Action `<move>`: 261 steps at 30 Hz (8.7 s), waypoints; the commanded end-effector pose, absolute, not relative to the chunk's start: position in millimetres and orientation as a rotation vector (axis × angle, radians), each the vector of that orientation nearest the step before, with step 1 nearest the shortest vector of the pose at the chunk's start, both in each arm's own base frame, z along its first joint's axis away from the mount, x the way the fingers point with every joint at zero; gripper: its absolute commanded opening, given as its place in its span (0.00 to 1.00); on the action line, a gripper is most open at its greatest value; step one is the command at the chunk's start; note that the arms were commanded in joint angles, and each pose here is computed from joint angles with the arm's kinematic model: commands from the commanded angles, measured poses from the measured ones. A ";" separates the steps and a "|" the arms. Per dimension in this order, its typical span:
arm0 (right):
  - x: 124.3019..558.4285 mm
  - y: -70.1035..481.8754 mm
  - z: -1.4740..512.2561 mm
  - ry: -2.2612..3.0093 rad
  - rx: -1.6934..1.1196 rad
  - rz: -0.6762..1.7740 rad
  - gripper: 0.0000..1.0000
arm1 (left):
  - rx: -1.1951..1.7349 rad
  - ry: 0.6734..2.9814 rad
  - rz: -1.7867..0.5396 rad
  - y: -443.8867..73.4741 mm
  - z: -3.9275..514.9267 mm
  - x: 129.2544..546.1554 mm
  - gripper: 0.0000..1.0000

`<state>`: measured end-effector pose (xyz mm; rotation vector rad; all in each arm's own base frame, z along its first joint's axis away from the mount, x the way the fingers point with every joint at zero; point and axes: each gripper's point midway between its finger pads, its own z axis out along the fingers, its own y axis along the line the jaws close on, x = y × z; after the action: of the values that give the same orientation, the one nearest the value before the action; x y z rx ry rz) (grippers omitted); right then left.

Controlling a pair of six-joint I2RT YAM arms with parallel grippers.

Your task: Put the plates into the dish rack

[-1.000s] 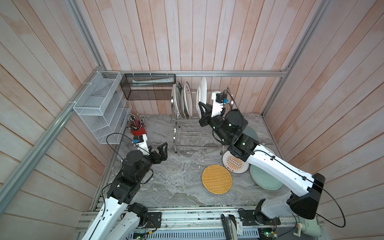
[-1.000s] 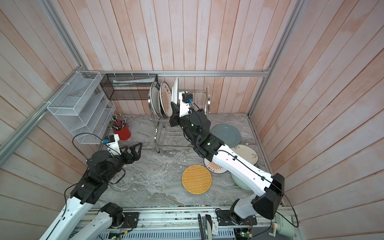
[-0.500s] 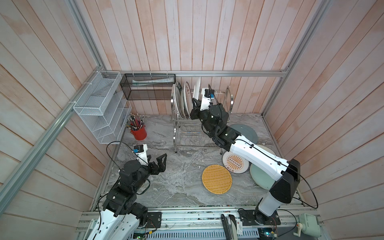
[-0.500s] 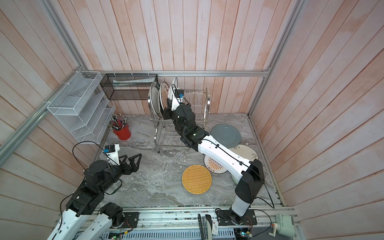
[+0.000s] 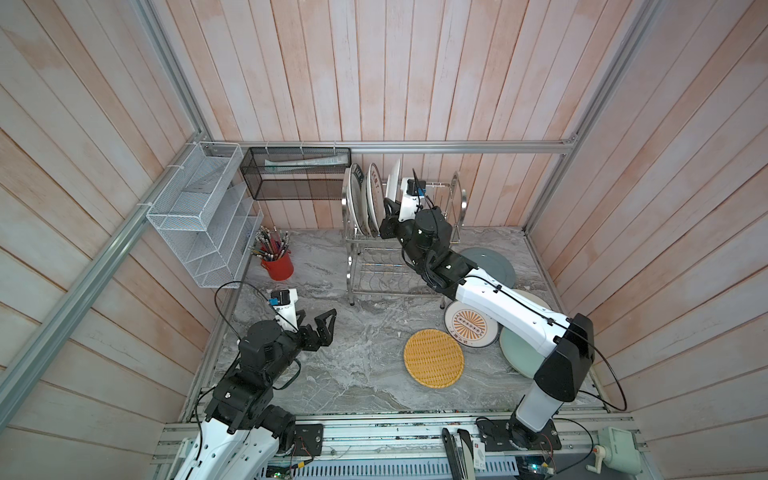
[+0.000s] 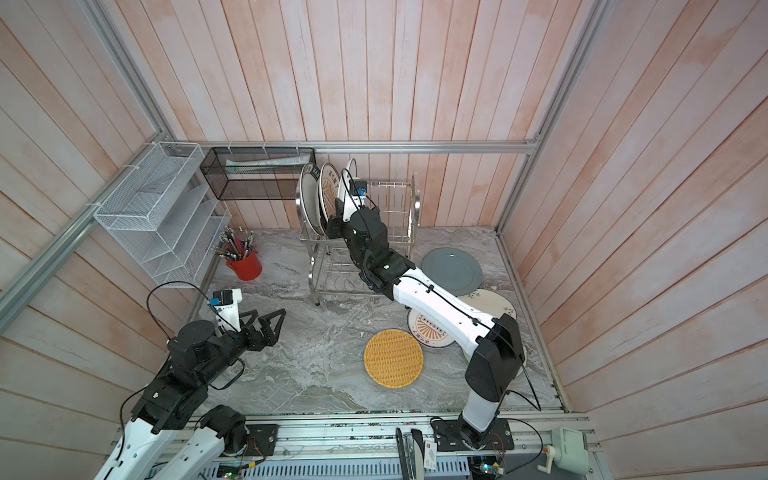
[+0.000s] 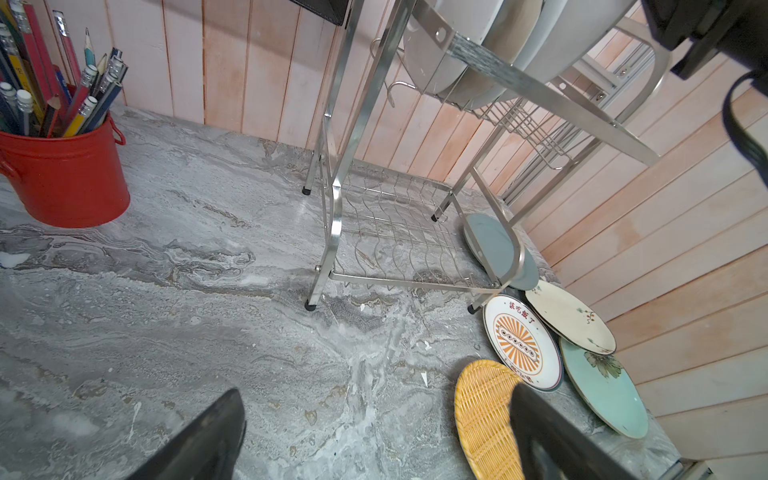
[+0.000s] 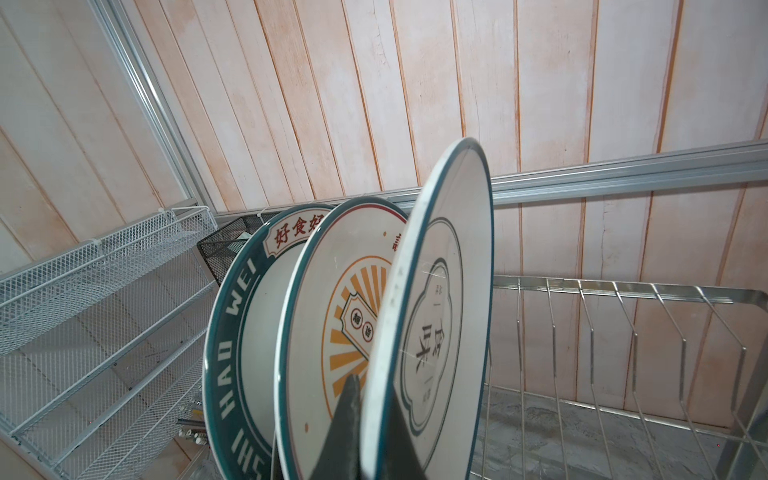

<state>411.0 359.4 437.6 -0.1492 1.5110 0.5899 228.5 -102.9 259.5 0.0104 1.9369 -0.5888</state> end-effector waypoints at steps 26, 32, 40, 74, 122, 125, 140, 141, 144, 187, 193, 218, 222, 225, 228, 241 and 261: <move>420.3 365.0 406.8 1.579 -0.218 0.557 0.00 | 0.045 1.944 -0.591 -105.7 254.8 226.3 1.00; 419.6 366.7 409.1 1.577 -0.238 0.557 0.10 | 0.045 1.947 -0.593 -106.2 254.2 226.5 1.00; 421.3 368.8 416.5 1.572 -0.244 0.558 0.26 | 0.041 1.947 -0.591 -105.6 254.1 226.6 1.00; 331.9 291.4 476.4 1.462 -0.227 0.721 0.69 | 0.039 1.943 -0.590 -105.0 255.4 225.8 1.00; 259.3 -60.9 119.0 1.713 1.230 0.581 0.95 | 0.203 1.873 -0.784 -134.7 272.3 204.3 1.00; 261.3 -62.6 111.9 1.704 1.237 0.626 0.95 | 0.322 1.854 -0.891 -154.3 275.0 192.6 1.00; 270.1 -68.6 96.0 1.706 1.233 0.683 0.90 | 0.455 1.855 -1.014 -176.0 272.4 178.6 1.00; 270.4 -67.7 94.8 1.710 1.232 0.687 0.89 | 0.454 1.856 -1.013 -175.8 272.0 178.6 1.00; 268.8 -68.7 90.1 1.728 1.238 0.678 0.88 | 0.446 1.853 -1.006 -174.5 273.1 179.1 1.00; 284.2 -85.0 83.3 1.654 1.296 0.770 0.46 | 0.428 1.801 -0.979 -167.1 283.6 174.4 1.00; 279.5 -88.3 66.7 1.689 1.376 0.732 0.36 | 0.427 1.801 -0.977 -166.8 283.5 174.7 1.00; 295.0 -97.8 53.4 1.716 1.405 0.731 0.28 | 0.415 1.815 -0.970 -166.1 281.0 177.2 1.00; 294.8 -99.8 55.9 1.702 1.403 0.719 0.19 | 0.416 1.817 -0.969 -166.4 280.6 177.5 1.00; 294.9 -102.3 60.7 1.687 1.394 0.705 0.14 | 0.414 1.824 -0.970 -166.8 279.1 178.4 1.00; 296.5 -104.6 66.0 1.678 1.384 0.696 0.11 | 0.413 1.827 -0.967 -166.6 278.5 178.9 1.00; 302.2 -109.5 93.8 1.645 1.324 0.680 0.00 | 0.400 1.845 -0.955 -165.7 275.0 182.1 1.00; 285.4 -107.5 154.1 1.601 1.287 0.564 0.00 | 0.371 1.879 -0.925 -163.5 268.1 189.2 1.00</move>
<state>270.7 -106.9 105.0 1.4240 1.6754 0.5398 186.4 -164.9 274.4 0.3712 1.8646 -0.9521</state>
